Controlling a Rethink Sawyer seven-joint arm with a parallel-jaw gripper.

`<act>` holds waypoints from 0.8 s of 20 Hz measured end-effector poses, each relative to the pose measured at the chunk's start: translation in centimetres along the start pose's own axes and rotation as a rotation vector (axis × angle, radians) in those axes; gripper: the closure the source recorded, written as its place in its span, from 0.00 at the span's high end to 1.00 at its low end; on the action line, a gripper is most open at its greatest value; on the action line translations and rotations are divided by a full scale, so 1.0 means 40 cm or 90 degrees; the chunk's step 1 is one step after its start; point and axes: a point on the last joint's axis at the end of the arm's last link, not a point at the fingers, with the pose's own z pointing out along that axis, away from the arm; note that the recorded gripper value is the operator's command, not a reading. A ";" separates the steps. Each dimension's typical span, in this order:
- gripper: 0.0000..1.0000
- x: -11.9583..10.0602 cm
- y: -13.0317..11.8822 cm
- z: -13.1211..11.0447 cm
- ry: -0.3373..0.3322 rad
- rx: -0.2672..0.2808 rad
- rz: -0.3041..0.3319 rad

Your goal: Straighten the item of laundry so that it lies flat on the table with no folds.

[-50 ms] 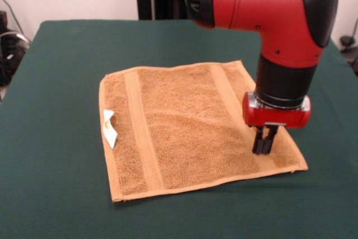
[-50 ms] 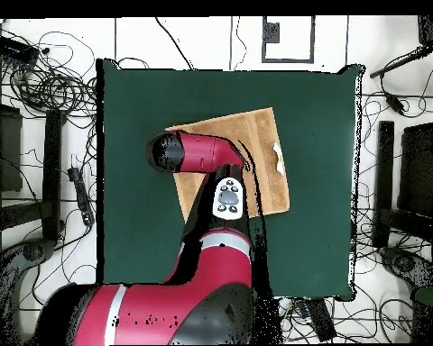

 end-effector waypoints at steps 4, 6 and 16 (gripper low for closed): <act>0.00 0.001 -0.001 0.000 -0.003 -0.001 -0.012; 0.00 -0.001 -0.003 0.001 -0.004 -0.005 -0.015; 0.00 0.000 -0.001 0.001 -0.011 0.000 -0.039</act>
